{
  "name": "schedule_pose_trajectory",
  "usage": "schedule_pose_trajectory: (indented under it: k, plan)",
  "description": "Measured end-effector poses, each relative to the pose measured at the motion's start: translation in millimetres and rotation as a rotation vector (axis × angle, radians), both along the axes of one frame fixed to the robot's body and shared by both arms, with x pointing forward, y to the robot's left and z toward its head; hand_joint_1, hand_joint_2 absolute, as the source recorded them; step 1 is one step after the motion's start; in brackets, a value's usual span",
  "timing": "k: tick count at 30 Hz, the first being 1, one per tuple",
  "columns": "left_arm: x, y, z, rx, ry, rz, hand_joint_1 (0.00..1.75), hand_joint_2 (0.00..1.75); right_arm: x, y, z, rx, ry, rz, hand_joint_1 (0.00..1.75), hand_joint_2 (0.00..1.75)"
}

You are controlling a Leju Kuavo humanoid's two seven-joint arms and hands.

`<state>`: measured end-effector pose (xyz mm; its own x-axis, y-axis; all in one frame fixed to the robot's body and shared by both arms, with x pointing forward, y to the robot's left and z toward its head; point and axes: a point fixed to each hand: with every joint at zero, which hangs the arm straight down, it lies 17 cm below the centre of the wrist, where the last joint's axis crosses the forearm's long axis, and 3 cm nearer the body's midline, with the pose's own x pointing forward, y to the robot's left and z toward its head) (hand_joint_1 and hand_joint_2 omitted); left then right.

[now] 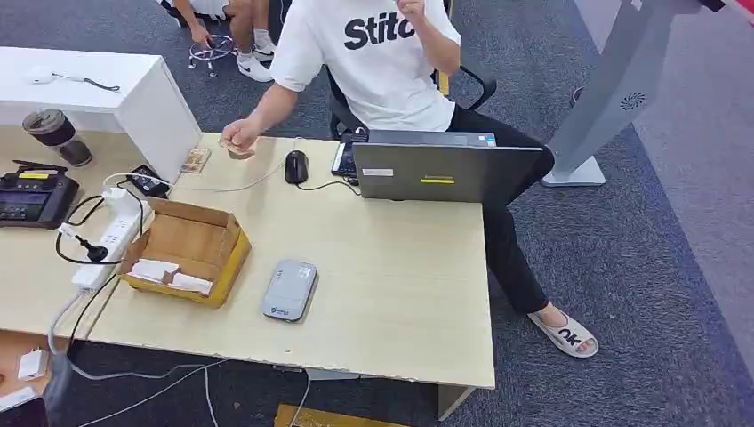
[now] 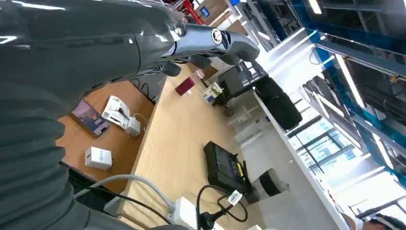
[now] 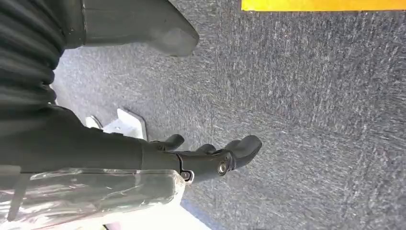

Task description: Pass the card to the sensor for recognition and then transmit it.

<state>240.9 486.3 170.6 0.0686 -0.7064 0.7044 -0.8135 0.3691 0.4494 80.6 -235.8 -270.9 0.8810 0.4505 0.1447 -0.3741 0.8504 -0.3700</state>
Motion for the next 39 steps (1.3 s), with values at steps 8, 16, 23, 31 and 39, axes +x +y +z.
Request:
schedule_pose_trajectory:
  k: [8, 16, 23, 31, 39]
  plan:
    - [25, 8, -2, 0.079, 0.081, -0.008, 0.0, 1.75, 0, 3, 0, 0.008, 0.01, 0.028, 0.0, 1.75]
    - [45, 12, -5, 0.126, 0.117, -0.022, 0.0, 1.75, 2, 5, 0, 0.012, 0.014, 0.048, 0.0, 1.75]
    - [61, 9, 2, 0.198, 0.136, -0.021, 0.0, 1.75, 3, 6, 0, 0.009, 0.014, 0.075, 0.0, 1.75]
    - [84, 5, 9, 0.264, 0.162, -0.034, 0.0, 1.75, 5, 8, 0, 0.012, 0.013, 0.105, 0.0, 1.75]
    - [102, -4, 13, 0.307, 0.173, -0.054, 0.0, 1.75, 6, 9, 0, 0.013, 0.015, 0.116, 0.0, 1.75]
